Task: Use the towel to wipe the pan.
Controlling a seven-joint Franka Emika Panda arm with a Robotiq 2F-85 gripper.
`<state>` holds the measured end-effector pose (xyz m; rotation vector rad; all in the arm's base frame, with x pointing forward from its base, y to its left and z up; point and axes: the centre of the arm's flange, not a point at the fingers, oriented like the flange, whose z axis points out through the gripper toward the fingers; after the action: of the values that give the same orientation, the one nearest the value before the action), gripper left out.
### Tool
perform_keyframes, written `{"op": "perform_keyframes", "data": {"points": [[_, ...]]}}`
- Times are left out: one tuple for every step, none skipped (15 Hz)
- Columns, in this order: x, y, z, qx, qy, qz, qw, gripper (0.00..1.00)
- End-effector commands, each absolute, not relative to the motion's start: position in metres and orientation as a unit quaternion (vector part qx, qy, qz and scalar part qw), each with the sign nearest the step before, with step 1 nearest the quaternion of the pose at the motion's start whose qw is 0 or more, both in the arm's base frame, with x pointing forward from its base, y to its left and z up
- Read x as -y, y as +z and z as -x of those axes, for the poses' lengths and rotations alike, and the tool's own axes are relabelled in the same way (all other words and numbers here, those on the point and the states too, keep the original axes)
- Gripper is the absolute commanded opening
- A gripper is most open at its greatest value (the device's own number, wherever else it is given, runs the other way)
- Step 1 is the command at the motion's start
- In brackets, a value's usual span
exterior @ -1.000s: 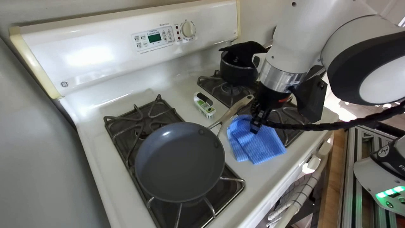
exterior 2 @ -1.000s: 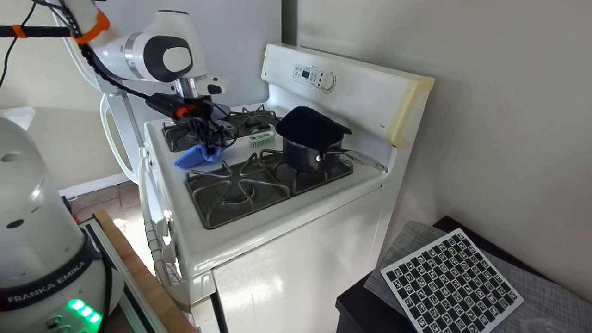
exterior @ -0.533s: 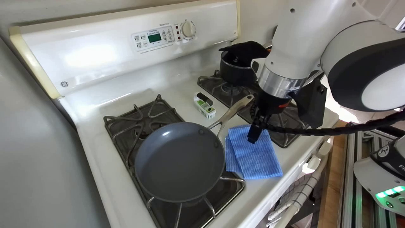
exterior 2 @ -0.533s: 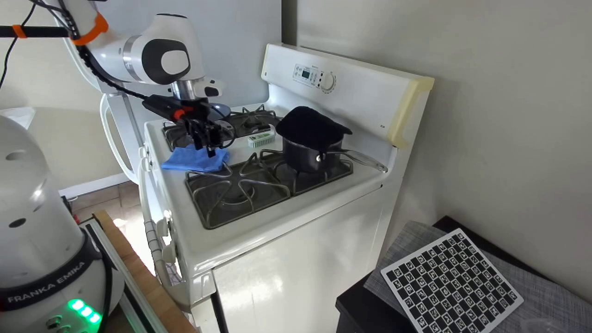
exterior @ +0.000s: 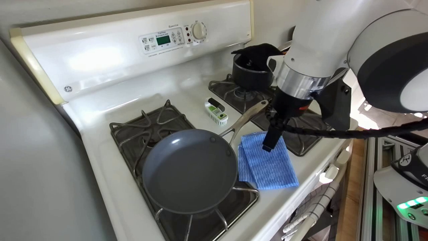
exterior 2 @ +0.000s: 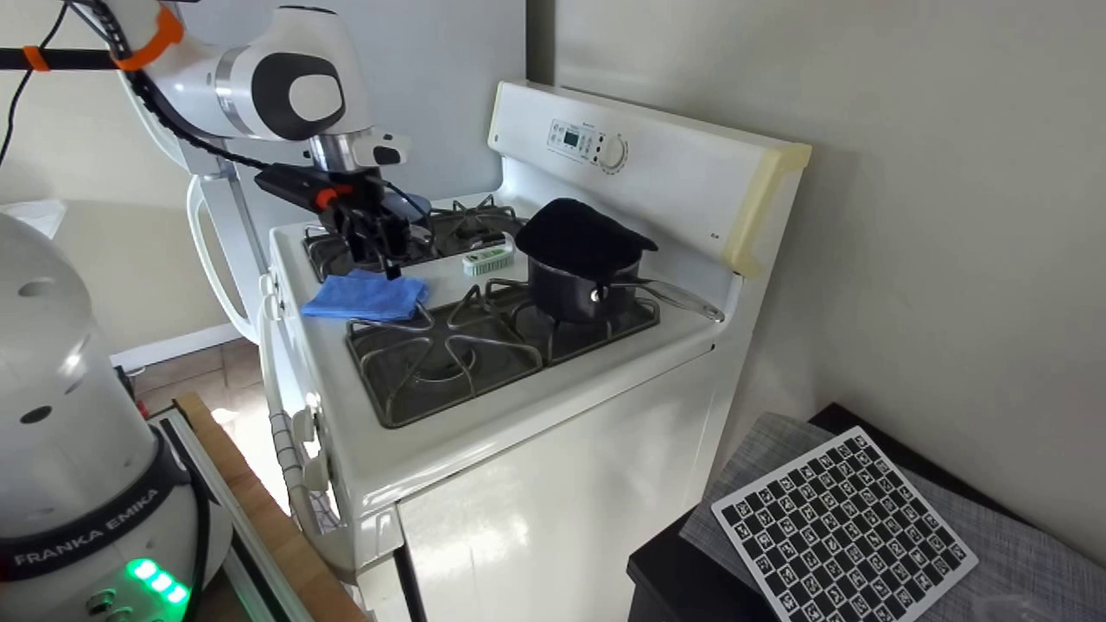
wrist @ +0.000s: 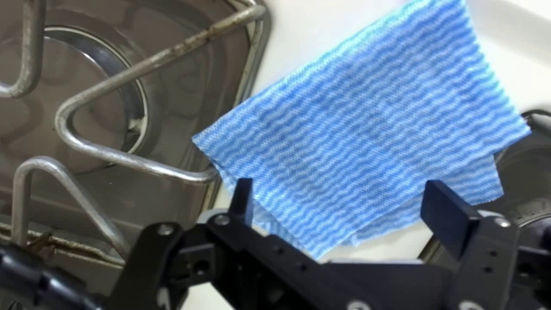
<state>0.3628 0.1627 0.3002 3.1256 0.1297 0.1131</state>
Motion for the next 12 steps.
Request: {"op": "perform_keyframes", "data": {"points": [[-0.163, 0.341, -0.35, -0.059, 0.043, -0.997, 0.017, 1.0], [-0.163, 0.349, -0.35, -0.066, 0.036, -0.997, 0.02, 1.0], [-0.164, 0.359, -0.351, -0.067, 0.041, -0.996, 0.029, 1.0], [-0.165, 0.368, -0.352, -0.071, 0.041, -0.996, 0.033, 1.0], [-0.167, 0.377, -0.353, -0.074, 0.049, -0.995, 0.035, 1.0], [-0.171, 0.389, -0.356, -0.078, 0.064, -0.994, 0.035, 1.0], [-0.174, 0.398, -0.36, -0.08, 0.079, -0.993, 0.032, 1.0], [-0.179, 0.409, -0.365, -0.08, 0.099, -0.992, 0.025, 1.0], [-0.184, 0.417, -0.368, -0.082, 0.115, -0.99, 0.02, 1.0], [-0.189, 0.425, -0.372, -0.086, 0.131, -0.988, 0.016, 1.0], [-0.194, 0.431, -0.376, -0.09, 0.144, -0.986, 0.011, 1.0], [-0.199, 0.436, -0.379, -0.093, 0.154, -0.984, 0.007, 1.0]]}}
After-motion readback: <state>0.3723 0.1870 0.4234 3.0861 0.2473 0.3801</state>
